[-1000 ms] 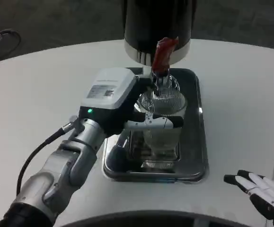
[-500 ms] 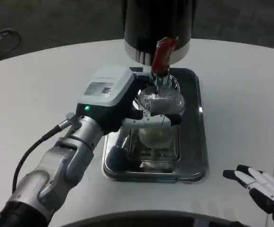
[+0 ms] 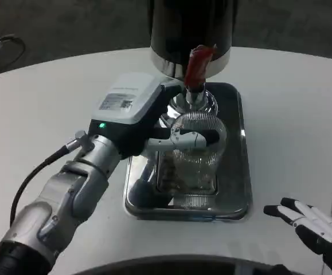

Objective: Grasp the cup under the faucet to collect the drink, then remove the cup.

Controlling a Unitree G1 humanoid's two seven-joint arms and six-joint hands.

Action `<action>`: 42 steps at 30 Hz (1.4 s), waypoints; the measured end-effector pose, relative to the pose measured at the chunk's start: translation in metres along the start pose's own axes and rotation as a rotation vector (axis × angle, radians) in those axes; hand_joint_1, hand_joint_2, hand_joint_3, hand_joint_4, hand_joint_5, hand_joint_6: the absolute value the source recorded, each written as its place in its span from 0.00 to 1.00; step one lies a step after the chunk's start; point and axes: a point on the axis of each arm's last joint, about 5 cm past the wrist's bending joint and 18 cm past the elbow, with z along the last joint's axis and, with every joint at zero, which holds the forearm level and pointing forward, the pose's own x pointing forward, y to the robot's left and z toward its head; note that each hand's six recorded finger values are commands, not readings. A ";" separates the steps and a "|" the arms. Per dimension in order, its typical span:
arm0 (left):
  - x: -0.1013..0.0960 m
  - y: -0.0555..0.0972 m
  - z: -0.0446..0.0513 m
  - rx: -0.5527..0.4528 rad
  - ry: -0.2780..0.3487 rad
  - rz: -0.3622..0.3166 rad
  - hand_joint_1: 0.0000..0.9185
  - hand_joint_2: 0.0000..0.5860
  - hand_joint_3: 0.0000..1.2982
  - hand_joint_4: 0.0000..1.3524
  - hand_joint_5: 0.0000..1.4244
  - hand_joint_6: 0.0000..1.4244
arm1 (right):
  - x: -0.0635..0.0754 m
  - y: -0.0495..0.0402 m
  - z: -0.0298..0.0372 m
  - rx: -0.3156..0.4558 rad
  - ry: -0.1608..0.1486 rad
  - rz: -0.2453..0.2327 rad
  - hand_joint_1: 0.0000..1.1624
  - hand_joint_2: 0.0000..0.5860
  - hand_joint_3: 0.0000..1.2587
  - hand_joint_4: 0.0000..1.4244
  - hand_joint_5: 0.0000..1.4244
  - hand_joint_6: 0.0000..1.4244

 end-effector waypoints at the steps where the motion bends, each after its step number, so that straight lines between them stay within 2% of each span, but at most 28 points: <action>1: 0.000 0.001 -0.0004 0.002 -0.003 0.002 0.02 0.06 0.32 0.20 0.40 0.45 | 0.000 0.0000 0.0001 -0.003 0.001 0.000 0.28 0.84 0.08 0.00 0.00 0.02; 18: -0.020 0.019 -0.0064 -0.073 -0.012 0.087 0.00 0.05 0.31 0.19 0.34 0.45 | 0.003 0.0001 -0.0002 0.022 0.011 0.016 0.29 0.84 0.08 0.00 0.00 0.02; 24: -0.032 0.027 -0.0065 -0.132 -0.018 0.129 0.00 0.06 0.32 0.19 0.28 0.37 | 0.006 -0.0010 -0.0007 0.027 0.016 0.020 0.29 0.84 0.08 0.00 0.00 0.02; 28: -0.042 0.036 -0.0045 -0.206 -0.050 0.192 0.00 0.07 0.31 0.21 0.26 0.34 | 0.008 -0.0015 -0.0004 0.023 0.019 0.022 0.29 0.84 0.08 0.00 0.00 0.02; 34: -0.052 0.050 -0.0080 -0.313 -0.111 0.270 0.00 0.10 0.30 0.19 0.21 0.27 | 0.012 -0.0019 0.0010 0.026 0.013 0.018 0.29 0.83 0.08 0.00 0.00 0.02; 39: -0.053 0.060 -0.0098 -0.397 -0.153 0.312 0.00 0.11 0.25 0.18 0.23 0.25 | 0.015 -0.0019 0.0023 0.020 0.008 0.016 0.29 0.83 0.08 0.00 0.00 0.02; 42: -0.051 0.066 -0.0101 -0.469 -0.183 0.300 0.00 0.11 0.22 0.17 0.24 0.25 | 0.015 -0.0012 0.0028 0.016 0.012 0.018 0.29 0.83 0.08 0.00 0.00 0.02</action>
